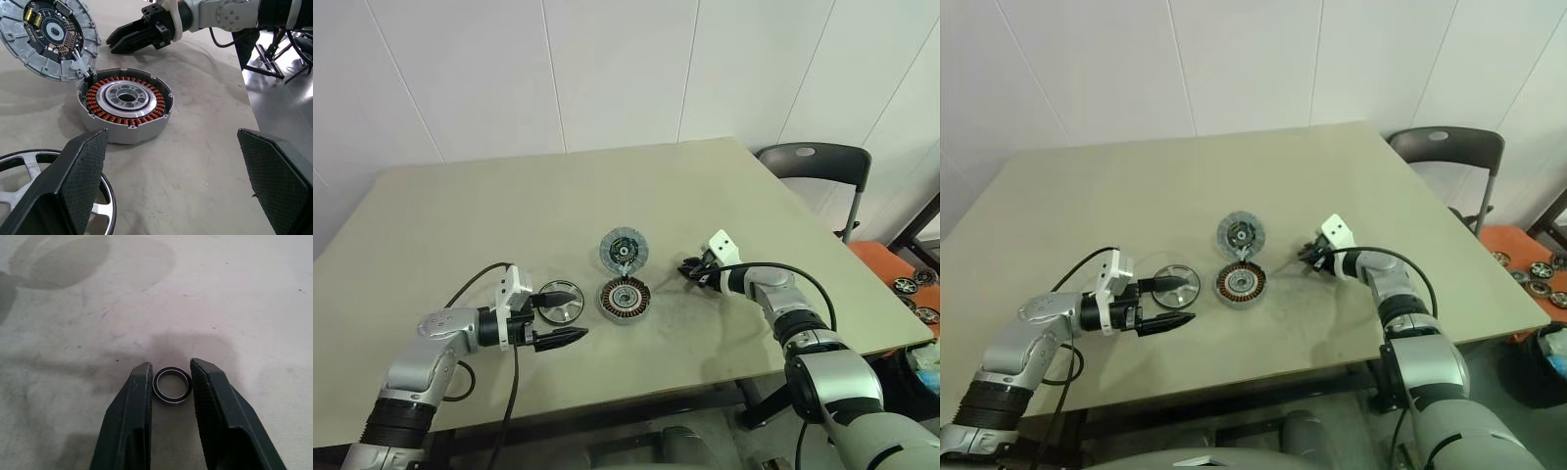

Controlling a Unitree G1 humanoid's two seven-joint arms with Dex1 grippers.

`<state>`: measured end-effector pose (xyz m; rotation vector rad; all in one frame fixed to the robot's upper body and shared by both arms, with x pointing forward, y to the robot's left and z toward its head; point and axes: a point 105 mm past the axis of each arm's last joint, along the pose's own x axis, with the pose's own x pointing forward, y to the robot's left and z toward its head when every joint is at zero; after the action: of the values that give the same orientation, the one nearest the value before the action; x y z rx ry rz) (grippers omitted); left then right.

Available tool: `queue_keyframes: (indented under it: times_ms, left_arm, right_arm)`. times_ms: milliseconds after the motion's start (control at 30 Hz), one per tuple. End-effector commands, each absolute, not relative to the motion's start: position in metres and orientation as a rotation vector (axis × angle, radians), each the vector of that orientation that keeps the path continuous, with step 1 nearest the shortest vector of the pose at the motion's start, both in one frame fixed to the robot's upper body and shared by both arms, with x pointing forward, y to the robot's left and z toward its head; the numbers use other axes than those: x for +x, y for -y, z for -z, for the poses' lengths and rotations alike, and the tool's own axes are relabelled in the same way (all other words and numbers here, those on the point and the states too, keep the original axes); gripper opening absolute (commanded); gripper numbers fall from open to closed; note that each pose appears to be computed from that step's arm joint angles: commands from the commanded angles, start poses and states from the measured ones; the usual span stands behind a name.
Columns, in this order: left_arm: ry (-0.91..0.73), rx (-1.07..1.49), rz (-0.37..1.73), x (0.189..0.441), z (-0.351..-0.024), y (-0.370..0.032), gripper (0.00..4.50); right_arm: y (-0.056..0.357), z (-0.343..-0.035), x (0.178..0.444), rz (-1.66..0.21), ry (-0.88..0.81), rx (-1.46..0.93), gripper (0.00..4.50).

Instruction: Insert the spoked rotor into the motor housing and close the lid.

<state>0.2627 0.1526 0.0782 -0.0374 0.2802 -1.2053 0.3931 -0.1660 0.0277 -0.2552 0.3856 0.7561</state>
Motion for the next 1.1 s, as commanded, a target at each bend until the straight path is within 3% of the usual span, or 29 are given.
queue_keyframes:
  times_ms: [33, 133, 533, 867, 1100]
  left_arm:
    - [-0.221, -0.036, 1.216, 0.264, -0.092, -0.15, 4.5]
    - [-0.222, -0.041, 1.217, 0.263, -0.092, -0.149, 4.5]
    - [-0.224, -0.043, 1.208, 0.266, -0.093, -0.153, 4.5]
    - [-0.221, -0.043, 1.204, 0.267, -0.093, -0.154, 4.5]
    - [-0.216, -0.049, 1.202, 0.268, -0.091, -0.153, 4.5]
  right_arm:
    - [0.177, -0.03, 0.396, -0.714, -0.393, -0.273, 1.22]
    - [0.176, -0.029, 0.394, -0.729, -0.399, -0.265, 0.72]
    - [0.172, -0.032, 0.394, -0.755, -0.395, -0.229, 0.7]
    - [0.13, -0.098, 0.386, -1.055, -0.202, -0.139, 0.7]
    - [0.113, -0.119, 0.364, -1.2, -0.162, -0.209, 0.7]
